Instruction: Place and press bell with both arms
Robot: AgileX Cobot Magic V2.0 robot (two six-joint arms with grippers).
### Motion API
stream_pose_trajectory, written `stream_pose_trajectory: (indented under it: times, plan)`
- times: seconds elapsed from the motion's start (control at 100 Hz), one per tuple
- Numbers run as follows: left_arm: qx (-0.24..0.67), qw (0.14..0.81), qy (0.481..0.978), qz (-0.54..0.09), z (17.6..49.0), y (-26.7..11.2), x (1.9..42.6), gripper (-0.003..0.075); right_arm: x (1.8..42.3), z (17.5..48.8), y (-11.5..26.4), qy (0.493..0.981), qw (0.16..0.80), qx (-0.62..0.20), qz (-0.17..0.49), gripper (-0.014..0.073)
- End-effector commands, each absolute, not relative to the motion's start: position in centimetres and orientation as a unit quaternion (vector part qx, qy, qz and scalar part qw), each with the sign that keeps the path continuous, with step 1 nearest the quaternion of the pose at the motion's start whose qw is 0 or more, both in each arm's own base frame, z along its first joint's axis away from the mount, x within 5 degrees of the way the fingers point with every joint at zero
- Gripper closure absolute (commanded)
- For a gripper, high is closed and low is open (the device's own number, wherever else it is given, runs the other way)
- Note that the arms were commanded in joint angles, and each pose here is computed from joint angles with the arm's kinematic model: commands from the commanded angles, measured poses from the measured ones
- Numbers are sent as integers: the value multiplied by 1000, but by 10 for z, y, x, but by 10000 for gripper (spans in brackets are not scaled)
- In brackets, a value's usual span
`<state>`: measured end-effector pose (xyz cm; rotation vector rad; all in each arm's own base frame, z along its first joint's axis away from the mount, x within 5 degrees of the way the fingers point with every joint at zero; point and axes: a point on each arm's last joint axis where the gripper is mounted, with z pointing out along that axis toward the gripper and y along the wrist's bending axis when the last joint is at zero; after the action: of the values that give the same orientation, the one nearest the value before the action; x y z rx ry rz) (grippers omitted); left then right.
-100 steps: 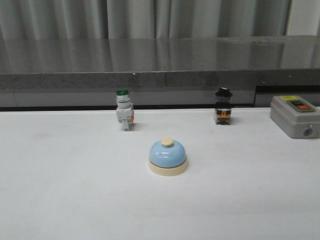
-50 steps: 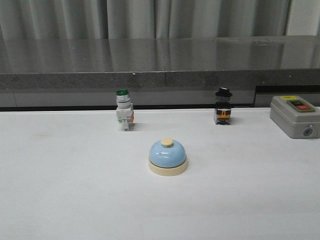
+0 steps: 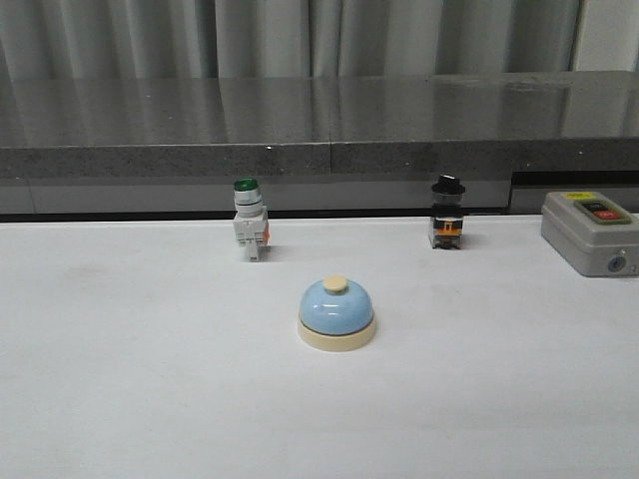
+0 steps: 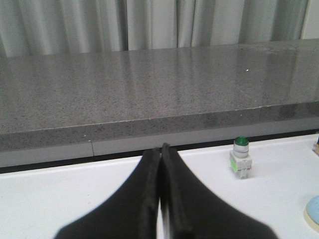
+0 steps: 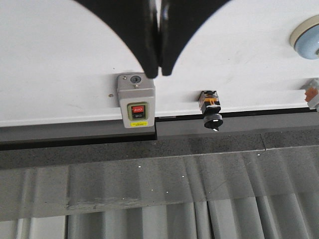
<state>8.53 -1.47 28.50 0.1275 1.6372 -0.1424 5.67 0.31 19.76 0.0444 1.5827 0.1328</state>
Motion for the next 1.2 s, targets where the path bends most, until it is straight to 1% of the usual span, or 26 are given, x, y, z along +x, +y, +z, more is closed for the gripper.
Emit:
stream_pose_trajectory:
  times: [0.0,0.15,0.29,0.45,0.57,0.72,1.19]
  plan:
    - [56,722,688,-55,285,-13,79,741,54,211,3,669,741,19,60,655]
    - [29,725,687,-27,256,-5,67,741,54,211,3,669,741,19,60,655]
    - [7,736,677,-3,237,-1,59,741,54,211,3,669,741,19,60,655]
    - [4,749,663,-2,221,0,52,741,54,211,3,669,741,19,60,655]
    - [4,741,671,-4,209,-1,54,741,54,211,3,669,740,19,60,655]
    - [4,734,679,-4,200,-1,55,741,54,211,3,669,740,19,60,655]
    - [-2,742,670,-11,203,-1,55,741,54,211,3,669,740,19,60,655]
